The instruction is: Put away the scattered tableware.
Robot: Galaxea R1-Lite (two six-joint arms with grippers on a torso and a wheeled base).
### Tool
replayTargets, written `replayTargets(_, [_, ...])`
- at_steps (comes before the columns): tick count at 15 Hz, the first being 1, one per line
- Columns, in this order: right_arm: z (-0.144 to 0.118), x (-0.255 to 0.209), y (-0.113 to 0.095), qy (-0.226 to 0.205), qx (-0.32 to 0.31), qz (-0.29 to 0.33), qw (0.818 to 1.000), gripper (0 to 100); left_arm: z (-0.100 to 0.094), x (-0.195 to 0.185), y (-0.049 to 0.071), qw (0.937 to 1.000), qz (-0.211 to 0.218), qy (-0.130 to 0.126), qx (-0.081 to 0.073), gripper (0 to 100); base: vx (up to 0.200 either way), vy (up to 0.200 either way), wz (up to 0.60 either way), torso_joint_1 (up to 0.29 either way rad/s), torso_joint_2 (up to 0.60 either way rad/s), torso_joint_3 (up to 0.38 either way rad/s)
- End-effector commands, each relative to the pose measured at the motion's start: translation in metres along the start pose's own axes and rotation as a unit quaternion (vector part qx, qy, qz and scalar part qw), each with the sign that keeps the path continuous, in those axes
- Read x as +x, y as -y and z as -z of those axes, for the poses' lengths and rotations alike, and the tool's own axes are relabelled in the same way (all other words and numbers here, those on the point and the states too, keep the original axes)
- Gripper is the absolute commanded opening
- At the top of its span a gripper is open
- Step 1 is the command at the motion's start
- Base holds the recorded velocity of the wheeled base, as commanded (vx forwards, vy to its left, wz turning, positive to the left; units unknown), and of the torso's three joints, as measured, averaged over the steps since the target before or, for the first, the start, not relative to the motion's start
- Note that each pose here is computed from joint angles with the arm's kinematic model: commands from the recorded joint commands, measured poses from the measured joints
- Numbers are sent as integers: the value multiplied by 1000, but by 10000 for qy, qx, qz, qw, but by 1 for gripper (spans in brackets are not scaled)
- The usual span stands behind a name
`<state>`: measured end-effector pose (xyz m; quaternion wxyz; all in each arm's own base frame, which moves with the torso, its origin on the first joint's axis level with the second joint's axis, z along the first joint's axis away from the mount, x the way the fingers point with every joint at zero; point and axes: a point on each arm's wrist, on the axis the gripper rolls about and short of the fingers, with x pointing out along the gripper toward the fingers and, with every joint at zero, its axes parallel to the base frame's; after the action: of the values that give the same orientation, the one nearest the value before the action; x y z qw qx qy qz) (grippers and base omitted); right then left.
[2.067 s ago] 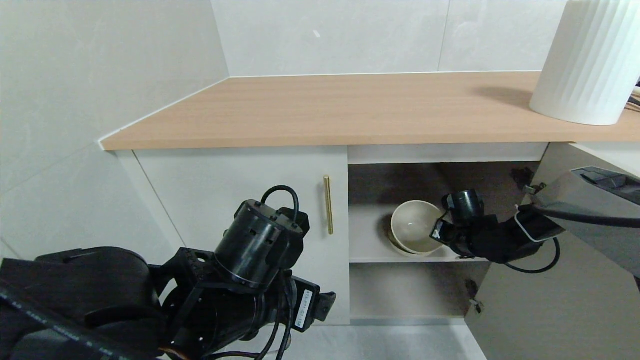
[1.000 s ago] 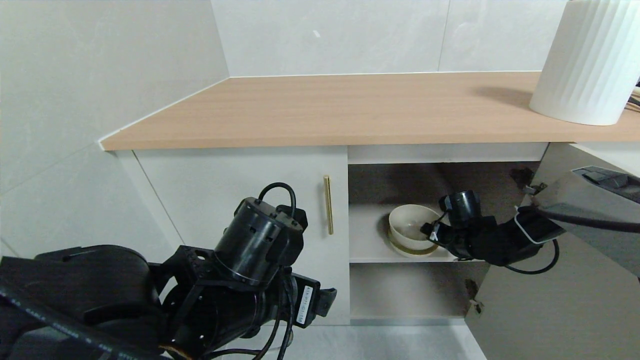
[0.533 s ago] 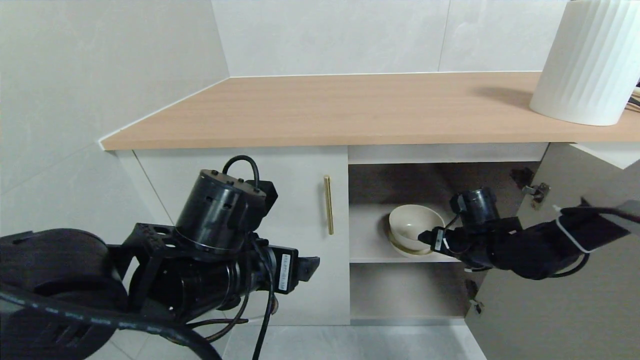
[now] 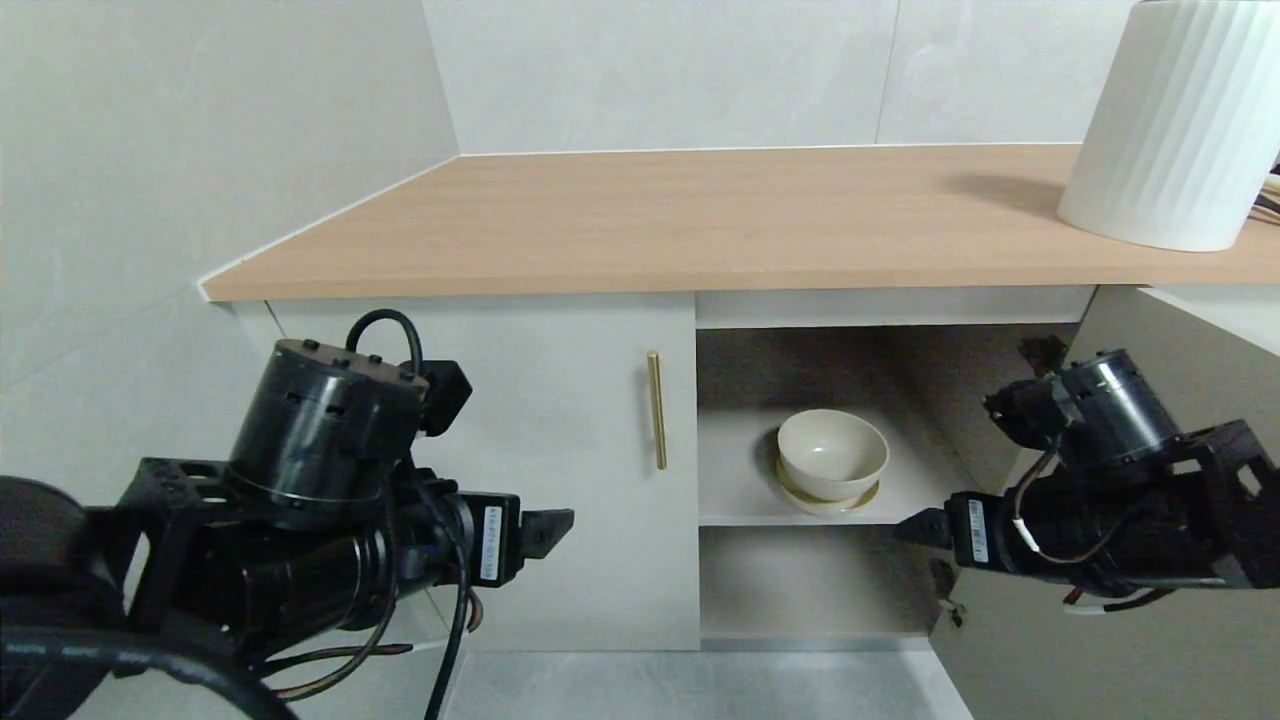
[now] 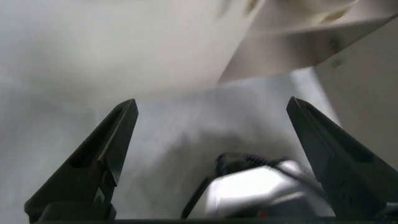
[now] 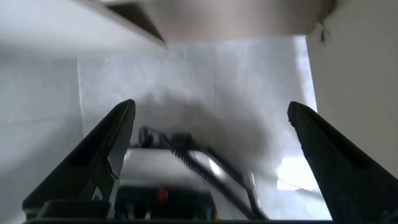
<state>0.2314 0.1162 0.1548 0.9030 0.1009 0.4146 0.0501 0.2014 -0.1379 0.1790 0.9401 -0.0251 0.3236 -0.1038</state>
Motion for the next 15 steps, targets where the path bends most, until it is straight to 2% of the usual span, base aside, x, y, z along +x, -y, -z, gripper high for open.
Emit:
replayTargets(1, [13,-25,4,132,-75,-174,9997,100,9,-19,-12,9999,12,93,-64,100,0,0,0,0,0,0])
replayTargets(4, [28,-37,-1,71,-347,-374,9987,100,12,-29,-16,9998,50,175,-76,100,0,0,0,0,0,0])
replayTargets(7, [35,-39,-3,-147,-508,-319,9981,100,16,-26,-16,9999,22,84,-52,100,0,0,0,0,0,0])
replayTargets(15, [39,-28,-3,-356,-555,-186,9976,100,20,-23,-14,10000,28,-18,9,100,-200,0,0,7,4,4])
